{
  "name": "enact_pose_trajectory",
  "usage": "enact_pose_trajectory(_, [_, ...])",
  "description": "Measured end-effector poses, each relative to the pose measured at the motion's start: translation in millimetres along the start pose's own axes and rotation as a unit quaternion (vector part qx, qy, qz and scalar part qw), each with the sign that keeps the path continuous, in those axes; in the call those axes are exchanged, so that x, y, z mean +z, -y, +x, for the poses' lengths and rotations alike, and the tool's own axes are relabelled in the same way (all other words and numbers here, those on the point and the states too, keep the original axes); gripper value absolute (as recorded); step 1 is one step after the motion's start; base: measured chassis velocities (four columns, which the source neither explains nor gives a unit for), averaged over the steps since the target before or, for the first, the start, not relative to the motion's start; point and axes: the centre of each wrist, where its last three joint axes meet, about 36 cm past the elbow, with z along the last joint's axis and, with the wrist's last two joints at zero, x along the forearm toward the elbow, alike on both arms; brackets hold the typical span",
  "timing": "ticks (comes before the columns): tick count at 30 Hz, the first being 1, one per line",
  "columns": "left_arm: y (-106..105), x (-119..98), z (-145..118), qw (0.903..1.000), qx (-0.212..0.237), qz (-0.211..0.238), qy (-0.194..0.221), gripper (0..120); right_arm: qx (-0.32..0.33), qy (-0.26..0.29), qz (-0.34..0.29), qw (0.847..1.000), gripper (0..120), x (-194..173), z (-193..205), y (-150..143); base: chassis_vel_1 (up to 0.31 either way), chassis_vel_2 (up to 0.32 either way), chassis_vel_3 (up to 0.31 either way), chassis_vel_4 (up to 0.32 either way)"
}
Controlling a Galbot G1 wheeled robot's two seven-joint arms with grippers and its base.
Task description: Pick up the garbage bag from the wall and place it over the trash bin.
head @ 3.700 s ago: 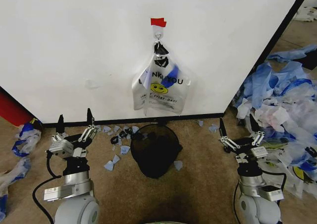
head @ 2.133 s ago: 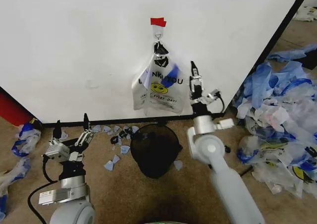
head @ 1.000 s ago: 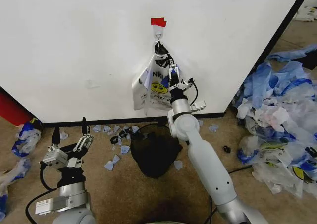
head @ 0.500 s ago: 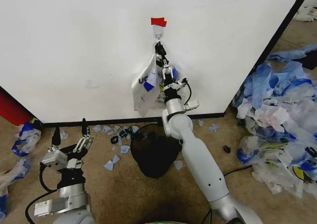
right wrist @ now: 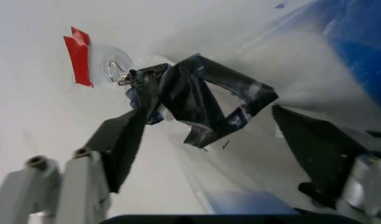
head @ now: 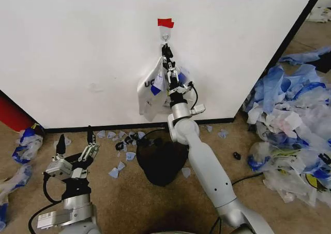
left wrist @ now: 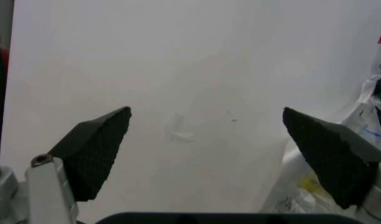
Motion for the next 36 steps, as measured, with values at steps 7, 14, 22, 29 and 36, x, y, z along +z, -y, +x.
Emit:
enact_pose_trajectory(7, [1.0,1.8,1.3,1.0,0.0,0.002,-0.005,97,-0.006,-0.002,0.008,1.0,50,0.4,0.6,2.4,0.0,0.0,0.0,0.0])
enact_pose_trajectory(14, [2.1,2.3,1.4,1.0,0.001,0.003,-0.008,97,-0.009,-0.004,0.011,1.0,26,-0.9,2.8,1.1,0.0,0.0,0.0,0.0])
enact_pose_trajectory(22, [2.0,2.5,1.0,0.9999,0.002,0.003,-0.01,98,-0.014,-0.006,0.017,1.0,0,-3.9,11.3,-1.8,0.0,0.0,0.0,0.0])
enact_pose_trajectory(29, [1.5,4.5,0.7,0.9999,0.002,0.003,-0.013,97,-0.017,-0.006,0.027,0.999,0,-7.6,18.8,-3.8,0.0,0.0,0.0,0.0])
enact_pose_trajectory(36, [0.4,5.5,1.1,0.9999,0.001,0.002,-0.015,97,-0.016,-0.007,0.029,0.999,0,-4.3,34.5,-5.9,0.0,0.0,0.0,0.0])
